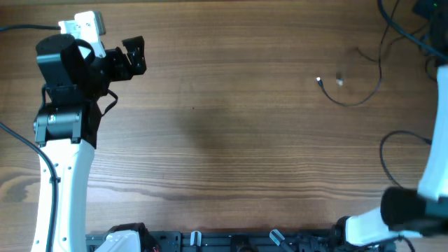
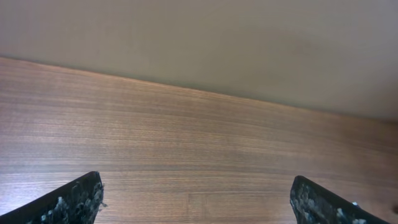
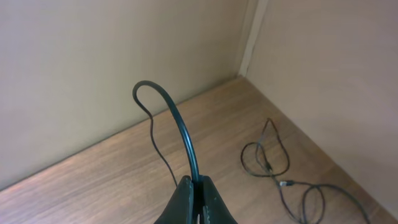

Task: Untangle cables

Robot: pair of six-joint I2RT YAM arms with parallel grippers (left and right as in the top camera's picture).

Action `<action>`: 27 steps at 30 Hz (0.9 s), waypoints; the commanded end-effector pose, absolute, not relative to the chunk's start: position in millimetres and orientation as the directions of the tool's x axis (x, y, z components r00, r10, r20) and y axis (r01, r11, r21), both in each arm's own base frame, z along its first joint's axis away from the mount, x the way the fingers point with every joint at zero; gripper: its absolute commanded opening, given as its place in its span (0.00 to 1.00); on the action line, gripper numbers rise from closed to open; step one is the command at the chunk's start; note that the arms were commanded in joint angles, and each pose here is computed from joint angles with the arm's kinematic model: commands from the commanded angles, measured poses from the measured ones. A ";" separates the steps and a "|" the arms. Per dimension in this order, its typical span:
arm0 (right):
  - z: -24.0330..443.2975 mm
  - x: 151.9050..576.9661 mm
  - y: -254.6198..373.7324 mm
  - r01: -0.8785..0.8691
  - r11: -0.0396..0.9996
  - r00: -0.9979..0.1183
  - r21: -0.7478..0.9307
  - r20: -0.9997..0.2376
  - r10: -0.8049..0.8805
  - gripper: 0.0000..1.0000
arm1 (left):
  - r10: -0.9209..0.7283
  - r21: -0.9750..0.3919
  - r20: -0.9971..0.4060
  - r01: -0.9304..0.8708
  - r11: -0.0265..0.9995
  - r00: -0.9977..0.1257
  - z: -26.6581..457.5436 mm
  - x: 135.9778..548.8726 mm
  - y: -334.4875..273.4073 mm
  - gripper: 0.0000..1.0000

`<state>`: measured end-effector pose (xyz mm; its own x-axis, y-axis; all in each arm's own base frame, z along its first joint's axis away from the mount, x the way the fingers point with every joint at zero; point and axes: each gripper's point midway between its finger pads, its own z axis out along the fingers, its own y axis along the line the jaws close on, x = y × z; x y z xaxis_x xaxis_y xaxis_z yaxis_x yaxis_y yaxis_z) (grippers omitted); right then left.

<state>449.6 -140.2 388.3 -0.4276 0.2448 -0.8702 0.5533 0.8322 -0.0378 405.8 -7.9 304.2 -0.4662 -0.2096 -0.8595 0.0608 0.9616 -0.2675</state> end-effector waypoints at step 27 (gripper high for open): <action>196.6 542.7 -299.8 0.640 0.766 -0.491 -0.054 -0.796 0.355 0.04 | -0.186 -0.251 -0.881 0.096 0.963 -0.436 319.9 393.2 -10.8 0.98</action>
